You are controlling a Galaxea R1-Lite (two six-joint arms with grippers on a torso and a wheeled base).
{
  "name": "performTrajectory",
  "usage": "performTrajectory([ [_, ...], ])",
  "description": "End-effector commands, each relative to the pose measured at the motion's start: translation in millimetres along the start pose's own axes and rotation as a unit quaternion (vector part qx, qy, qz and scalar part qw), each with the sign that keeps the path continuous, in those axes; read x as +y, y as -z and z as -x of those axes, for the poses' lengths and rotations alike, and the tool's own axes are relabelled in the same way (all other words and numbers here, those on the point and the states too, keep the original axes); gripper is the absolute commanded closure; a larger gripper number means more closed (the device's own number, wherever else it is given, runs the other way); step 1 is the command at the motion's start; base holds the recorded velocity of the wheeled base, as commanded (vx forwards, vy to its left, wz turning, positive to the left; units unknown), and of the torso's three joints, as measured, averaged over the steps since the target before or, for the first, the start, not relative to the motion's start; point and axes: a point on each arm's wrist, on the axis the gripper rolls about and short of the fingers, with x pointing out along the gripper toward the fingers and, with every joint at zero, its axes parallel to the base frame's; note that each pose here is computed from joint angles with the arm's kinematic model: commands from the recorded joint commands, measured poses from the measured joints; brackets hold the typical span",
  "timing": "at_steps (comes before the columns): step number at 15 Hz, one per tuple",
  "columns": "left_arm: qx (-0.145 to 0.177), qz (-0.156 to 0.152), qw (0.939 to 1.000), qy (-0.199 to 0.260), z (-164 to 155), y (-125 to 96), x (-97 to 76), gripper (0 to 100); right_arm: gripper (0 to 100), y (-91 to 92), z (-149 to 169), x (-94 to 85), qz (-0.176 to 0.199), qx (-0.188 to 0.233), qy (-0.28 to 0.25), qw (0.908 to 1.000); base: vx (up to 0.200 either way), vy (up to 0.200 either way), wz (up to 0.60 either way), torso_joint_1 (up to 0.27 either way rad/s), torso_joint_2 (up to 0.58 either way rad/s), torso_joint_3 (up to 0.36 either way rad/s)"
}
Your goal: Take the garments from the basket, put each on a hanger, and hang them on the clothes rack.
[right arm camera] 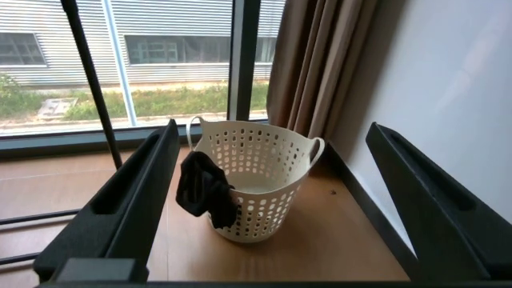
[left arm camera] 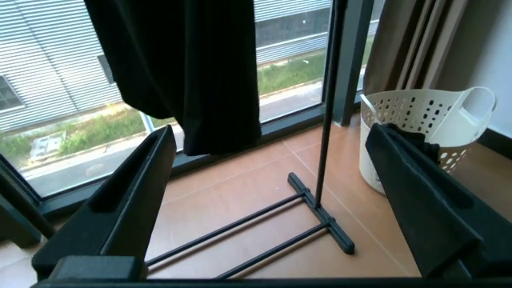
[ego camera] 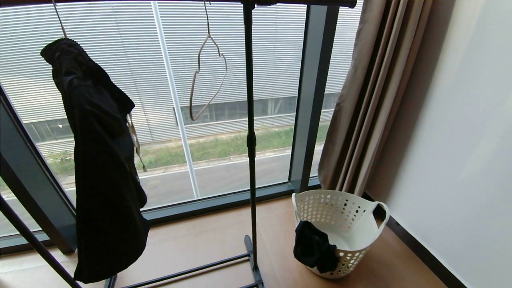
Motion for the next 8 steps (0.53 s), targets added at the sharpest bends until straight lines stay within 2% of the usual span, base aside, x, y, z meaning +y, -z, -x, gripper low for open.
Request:
performTrajectory([
  [1, -0.001, -0.003, 1.0, 0.0, 0.1, -0.4, 0.0, 0, 0, 0.1, 0.0, 0.0, 0.0, 0.0, 0.0, 1.0, 0.0, 0.0, 0.0, 0.0, 0.0, 0.0],
  [3, -0.004, -0.038, 0.9993, 0.0, -0.1, -0.4, 0.0, 0, 0, 0.1, 0.0, 0.0, 0.0, 0.0, 0.0, 1.0, 0.0, 0.0, 0.0, -0.004, 0.03, 0.023],
  [5, -0.004, -0.032, 0.9995, 0.002, -0.1, -0.4, 0.0, 0, 0, 0.1, 0.0, 0.0, 0.0, 0.0, 0.0, 1.0, 0.0, 0.0, 0.0, -0.058, 0.29, 0.224],
  [8, -0.003, -0.03, 0.9995, 0.003, -0.1, -0.1, -0.1, 0, 0, 0.1, 0.0, 0.0, 0.0, 0.0, 0.0, 1.0, 0.0, 0.0, 0.0, -0.076, 0.41, 0.333],
])
